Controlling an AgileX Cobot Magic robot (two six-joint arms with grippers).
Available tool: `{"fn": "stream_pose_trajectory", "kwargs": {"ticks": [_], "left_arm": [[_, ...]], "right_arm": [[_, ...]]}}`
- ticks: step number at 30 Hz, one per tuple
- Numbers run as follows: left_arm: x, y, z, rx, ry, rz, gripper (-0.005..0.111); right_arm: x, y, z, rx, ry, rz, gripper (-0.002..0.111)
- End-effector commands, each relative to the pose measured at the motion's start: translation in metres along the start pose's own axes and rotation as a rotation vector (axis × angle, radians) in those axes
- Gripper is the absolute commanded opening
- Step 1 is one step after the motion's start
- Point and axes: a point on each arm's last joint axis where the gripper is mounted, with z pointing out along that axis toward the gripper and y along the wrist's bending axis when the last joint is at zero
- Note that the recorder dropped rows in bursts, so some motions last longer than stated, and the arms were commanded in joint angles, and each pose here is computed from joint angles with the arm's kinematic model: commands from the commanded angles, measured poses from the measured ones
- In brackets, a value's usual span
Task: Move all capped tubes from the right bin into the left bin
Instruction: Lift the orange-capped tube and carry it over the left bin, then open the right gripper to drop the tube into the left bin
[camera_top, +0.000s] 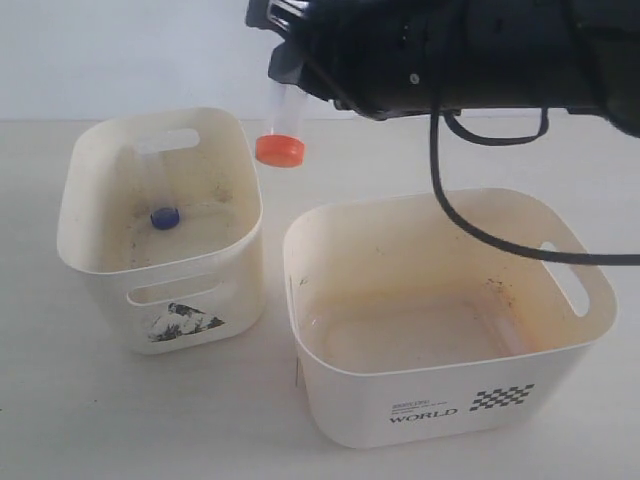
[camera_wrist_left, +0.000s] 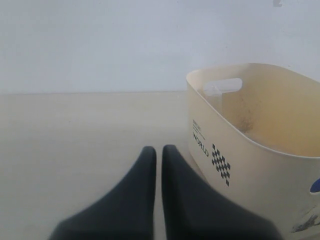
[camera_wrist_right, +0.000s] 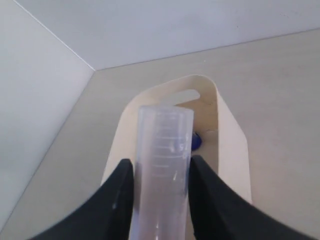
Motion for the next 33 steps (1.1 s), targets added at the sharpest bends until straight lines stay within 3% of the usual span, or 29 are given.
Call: {"fn": "stream_pose_trajectory", "kwargs": {"ticks": [1, 12, 24, 26, 27, 28, 29, 31, 33], "left_arm": [[-0.002, 0.0, 0.0, 0.001, -0.009, -0.016, 0.004], [-0.002, 0.0, 0.0, 0.001, -0.009, -0.016, 0.004], [-0.002, 0.0, 0.0, 0.001, -0.009, -0.016, 0.004], [-0.002, 0.0, 0.0, 0.001, -0.009, -0.016, 0.004], [-0.002, 0.0, 0.0, 0.001, -0.009, -0.016, 0.004], [-0.002, 0.0, 0.0, 0.001, -0.009, -0.016, 0.004], [-0.002, 0.0, 0.0, 0.001, -0.009, -0.016, 0.004], [-0.002, 0.0, 0.0, 0.001, -0.009, -0.016, 0.004], [-0.002, 0.0, 0.0, 0.001, -0.009, -0.016, 0.004]], "right_arm": [[-0.002, 0.011, 0.013, -0.003, -0.049, -0.021, 0.0], [0.011, 0.035, 0.066, -0.029, -0.022, -0.052, 0.0], [0.022, 0.038, 0.111, -0.052, 0.072, -0.076, 0.001], [0.023, 0.037, 0.113, -0.051, 0.072, -0.113, 0.013], [0.024, 0.036, 0.114, -0.05, 0.073, -0.122, 0.032], [0.024, 0.036, 0.114, -0.05, 0.073, -0.122, 0.044], [0.024, 0.036, 0.114, -0.05, 0.073, -0.122, 0.069], [0.025, 0.037, 0.113, -0.057, 0.09, -0.122, 0.085], [0.028, 0.038, 0.113, -0.068, 0.117, -0.112, 0.079]]}}
